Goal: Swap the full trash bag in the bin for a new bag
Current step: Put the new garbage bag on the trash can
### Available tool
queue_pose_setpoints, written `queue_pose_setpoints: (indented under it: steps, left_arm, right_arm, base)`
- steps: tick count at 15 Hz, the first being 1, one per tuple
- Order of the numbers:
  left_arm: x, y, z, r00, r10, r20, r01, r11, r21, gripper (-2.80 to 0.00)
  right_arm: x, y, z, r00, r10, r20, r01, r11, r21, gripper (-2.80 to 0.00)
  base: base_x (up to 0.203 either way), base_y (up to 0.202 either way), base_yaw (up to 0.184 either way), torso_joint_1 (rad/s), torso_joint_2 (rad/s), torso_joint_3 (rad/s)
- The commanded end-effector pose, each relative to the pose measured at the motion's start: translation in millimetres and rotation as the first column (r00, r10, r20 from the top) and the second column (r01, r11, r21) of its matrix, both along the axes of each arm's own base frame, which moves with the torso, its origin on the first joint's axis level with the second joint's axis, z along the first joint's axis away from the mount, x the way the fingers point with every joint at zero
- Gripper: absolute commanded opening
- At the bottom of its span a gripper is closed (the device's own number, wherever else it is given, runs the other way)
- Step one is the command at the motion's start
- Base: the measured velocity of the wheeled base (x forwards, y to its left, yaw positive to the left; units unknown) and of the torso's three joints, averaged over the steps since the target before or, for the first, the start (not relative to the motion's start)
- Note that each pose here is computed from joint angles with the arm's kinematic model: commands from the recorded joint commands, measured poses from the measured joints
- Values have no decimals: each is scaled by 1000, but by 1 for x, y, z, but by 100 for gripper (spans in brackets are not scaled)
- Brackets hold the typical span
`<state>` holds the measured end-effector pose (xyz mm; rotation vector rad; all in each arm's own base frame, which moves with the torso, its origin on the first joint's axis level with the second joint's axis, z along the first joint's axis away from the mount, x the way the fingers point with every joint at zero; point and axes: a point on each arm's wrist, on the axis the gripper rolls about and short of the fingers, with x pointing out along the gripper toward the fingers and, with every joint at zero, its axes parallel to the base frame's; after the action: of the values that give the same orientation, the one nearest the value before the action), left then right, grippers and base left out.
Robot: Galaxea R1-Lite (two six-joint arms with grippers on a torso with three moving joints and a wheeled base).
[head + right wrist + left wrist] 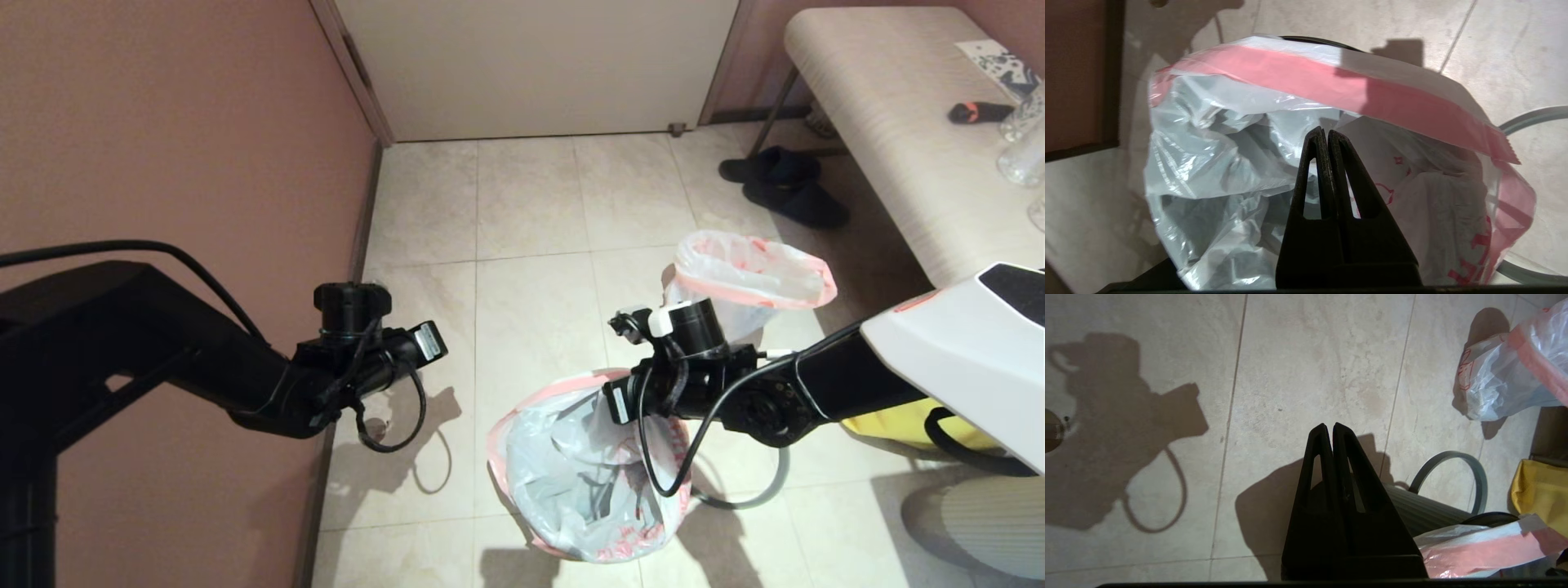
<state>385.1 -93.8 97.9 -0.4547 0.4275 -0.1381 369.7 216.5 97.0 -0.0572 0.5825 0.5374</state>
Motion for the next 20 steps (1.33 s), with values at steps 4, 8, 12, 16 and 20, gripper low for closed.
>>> queue_pose_setpoints:
  steps: [4,8,12,16,20]
  left_arm:
    - [22,2,-50,998,5,66,-2,999,-41,-280]
    - [27,-11,-65,989,-56,139,65,996,-64,-280]
    - [26,-33,-96,986,-121,118,109,989,101,-280]
    - [25,-40,-97,981,-122,148,106,988,111,-280]
    - [26,-40,-99,982,-119,147,103,988,111,-280]
  right_arm:
    - [20,11,-20,996,-80,48,84,993,-85,-280]
    - [41,12,-22,986,-120,117,131,987,-97,-280]
    - [48,14,0,966,-157,207,173,983,-63,-280]
    - [35,9,13,961,-172,215,191,979,-73,-280]
    - [37,10,1,966,-168,199,188,978,-87,-280]
  base:
    - [0,0,0,0,0,0]
    - [0,0,0,0,0,0]
    - [0,0,0,0,0,0]
    - [0,0,0,0,0,0]
    - [0,0,0,0,0,0]
